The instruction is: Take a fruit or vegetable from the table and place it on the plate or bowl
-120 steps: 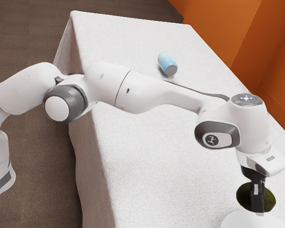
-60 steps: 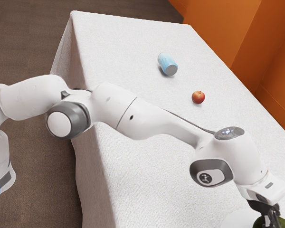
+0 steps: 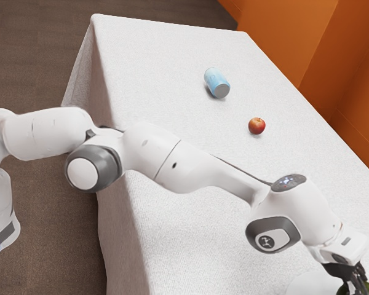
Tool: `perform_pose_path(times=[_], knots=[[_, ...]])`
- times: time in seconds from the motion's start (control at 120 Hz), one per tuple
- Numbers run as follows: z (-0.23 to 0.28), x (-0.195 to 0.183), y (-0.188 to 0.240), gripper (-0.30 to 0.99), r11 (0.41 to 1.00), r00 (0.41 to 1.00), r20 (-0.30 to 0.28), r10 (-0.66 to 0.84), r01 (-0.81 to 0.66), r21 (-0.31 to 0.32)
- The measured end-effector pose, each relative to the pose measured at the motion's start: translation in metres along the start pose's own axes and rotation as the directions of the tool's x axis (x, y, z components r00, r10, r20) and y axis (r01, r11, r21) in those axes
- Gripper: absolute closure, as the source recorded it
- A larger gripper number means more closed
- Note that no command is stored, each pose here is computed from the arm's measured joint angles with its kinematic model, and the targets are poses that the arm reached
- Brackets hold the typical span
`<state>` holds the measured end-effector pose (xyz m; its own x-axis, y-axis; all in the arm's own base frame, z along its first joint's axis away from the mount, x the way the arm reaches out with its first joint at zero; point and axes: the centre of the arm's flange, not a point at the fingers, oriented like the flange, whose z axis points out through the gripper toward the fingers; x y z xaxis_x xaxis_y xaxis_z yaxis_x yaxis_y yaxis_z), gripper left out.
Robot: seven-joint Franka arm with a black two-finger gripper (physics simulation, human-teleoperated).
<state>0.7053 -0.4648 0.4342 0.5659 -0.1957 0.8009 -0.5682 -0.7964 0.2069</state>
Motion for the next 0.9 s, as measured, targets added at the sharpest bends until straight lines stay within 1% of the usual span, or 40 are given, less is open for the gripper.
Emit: perform_pose_path(times=[0.233, 0.275, 0.342, 0.517, 0.625, 0.725, 0.783, 0.842, 0.9], knots=[[0.013, -0.01, 0.009, 0.39, 1.0, 1.0, -0.016, -0.003, 0.002, -0.013], [0.013, -0.009, 0.009, 0.28, 1.0, 1.0, -0.012, -0.004, 0.004, -0.015], [0.01, -0.006, 0.011, 0.21, 1.0, 1.0, -0.007, -0.004, 0.004, -0.018], [0.01, -0.006, 0.02, 0.09, 0.999, 1.0, 0.016, 0.006, -0.005, -0.032], [0.002, 0.003, 0.025, 0.04, 0.999, 0.999, 0.032, 0.019, -0.018, -0.035], [-0.029, 0.033, 0.032, 0.02, 0.999, 0.997, 0.059, 0.043, -0.041, -0.03], [-0.06, 0.059, 0.032, 0.02, 0.998, 0.994, 0.083, 0.067, -0.066, -0.005], [-0.113, 0.097, 0.03, 0.01, 0.993, 0.989, 0.115, 0.097, -0.103, 0.051], [-0.159, 0.119, -0.002, 0.01, 0.987, 0.978, 0.193, 0.075, -0.1, 0.128]])
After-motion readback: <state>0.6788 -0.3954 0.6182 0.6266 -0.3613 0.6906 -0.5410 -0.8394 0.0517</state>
